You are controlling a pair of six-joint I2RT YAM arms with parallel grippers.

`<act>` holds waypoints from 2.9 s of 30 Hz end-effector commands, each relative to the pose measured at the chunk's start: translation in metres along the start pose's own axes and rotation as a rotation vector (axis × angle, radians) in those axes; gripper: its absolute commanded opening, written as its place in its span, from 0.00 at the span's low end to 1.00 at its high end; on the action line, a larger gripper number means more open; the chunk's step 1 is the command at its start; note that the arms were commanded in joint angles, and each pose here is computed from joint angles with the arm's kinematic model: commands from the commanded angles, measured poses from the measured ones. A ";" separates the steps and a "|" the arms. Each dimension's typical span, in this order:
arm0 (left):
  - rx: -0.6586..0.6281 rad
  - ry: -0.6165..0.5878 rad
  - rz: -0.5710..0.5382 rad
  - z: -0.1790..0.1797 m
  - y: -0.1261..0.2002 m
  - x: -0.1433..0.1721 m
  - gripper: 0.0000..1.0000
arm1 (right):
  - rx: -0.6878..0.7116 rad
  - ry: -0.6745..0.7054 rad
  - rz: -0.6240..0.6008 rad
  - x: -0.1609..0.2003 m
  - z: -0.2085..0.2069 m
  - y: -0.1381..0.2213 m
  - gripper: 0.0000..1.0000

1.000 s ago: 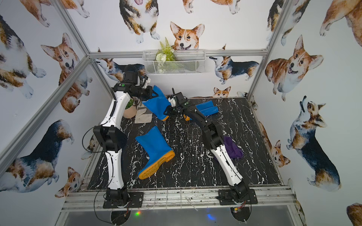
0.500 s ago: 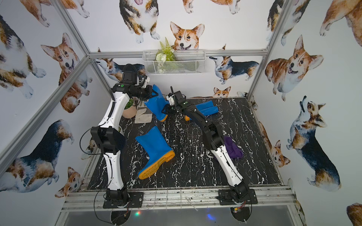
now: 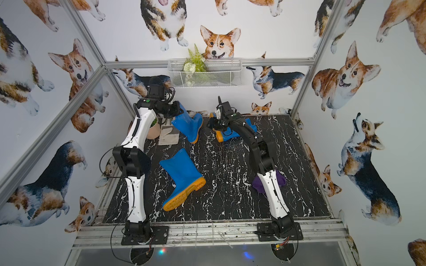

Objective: Wipe the rubber boots with a cloth
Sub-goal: Place the rubber boot at the center of the board, then move the rubber boot to the center of the board.

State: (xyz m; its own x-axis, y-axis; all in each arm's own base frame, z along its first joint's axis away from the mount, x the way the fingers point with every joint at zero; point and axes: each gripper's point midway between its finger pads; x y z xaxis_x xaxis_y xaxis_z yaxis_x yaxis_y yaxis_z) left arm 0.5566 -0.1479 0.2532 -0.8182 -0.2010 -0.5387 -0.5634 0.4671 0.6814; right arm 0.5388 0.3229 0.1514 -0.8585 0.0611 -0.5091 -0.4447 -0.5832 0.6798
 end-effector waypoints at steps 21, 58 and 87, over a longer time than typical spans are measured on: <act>0.090 -0.029 -0.021 -0.037 0.017 -0.005 0.44 | 0.451 0.473 0.237 0.034 -0.116 0.023 0.87; 0.093 -0.007 -0.054 -0.025 0.084 0.037 0.48 | 0.635 1.319 0.237 0.135 -0.102 0.030 0.00; 0.061 -0.017 0.144 -0.034 0.103 0.273 0.46 | 0.660 0.239 -0.071 0.240 -0.071 0.280 1.00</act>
State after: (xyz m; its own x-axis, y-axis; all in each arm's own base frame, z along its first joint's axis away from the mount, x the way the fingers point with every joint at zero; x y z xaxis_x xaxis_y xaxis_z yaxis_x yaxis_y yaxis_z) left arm 0.2646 -0.1758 0.1927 -0.9019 -0.0969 -0.4209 -0.4008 0.5513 0.7318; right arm 0.2299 0.1726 0.1788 -0.6886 -0.3369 -0.6422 -0.6214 -0.1824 0.7620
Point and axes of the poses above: each gripper's point midway between its finger pads, its own y axis back along the fingers, its own z axis along the line the jaws close on, x = y × z
